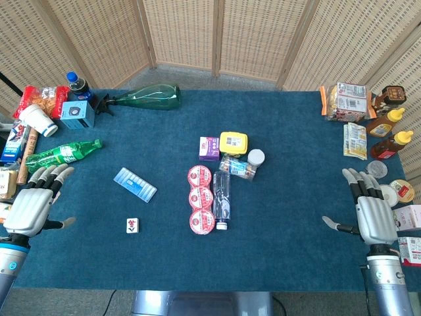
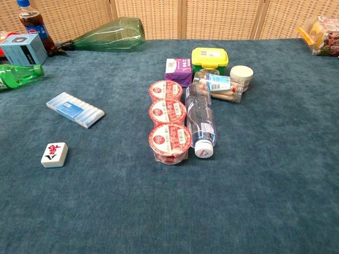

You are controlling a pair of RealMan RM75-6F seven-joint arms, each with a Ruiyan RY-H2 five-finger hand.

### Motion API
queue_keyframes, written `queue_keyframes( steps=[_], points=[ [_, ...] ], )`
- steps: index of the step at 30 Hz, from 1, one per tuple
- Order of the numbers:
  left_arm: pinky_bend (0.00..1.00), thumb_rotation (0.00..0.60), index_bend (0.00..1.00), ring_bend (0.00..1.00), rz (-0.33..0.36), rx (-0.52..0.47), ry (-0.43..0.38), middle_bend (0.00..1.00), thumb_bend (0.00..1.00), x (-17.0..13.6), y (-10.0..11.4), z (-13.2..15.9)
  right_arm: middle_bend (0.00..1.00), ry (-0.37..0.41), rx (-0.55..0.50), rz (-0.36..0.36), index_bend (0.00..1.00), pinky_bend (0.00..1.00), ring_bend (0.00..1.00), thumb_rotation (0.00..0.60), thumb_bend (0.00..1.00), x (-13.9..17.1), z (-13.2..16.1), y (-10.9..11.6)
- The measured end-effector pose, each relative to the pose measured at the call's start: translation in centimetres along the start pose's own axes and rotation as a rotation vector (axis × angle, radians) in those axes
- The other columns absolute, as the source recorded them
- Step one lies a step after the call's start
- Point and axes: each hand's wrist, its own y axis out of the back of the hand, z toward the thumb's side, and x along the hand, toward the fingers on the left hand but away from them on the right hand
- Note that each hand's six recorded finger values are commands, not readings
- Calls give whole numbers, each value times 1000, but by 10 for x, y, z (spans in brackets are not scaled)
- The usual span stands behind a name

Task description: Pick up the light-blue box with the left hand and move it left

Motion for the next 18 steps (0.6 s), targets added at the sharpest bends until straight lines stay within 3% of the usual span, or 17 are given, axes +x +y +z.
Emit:
queue_keyframes(
  steps=[9, 18],
  points=[
    [0, 600, 49, 0, -15, 28, 0, 0, 142, 1, 1, -1, 0, 5, -6, -1, 0, 0, 0, 500, 0, 2, -2, 1],
    [0, 600, 68, 0, -111, 106, -43, 0, 142, 26, -6, 1, 0, -12, -11, -14, 0, 0, 0, 500, 0, 9, -6, 6]
  ],
)
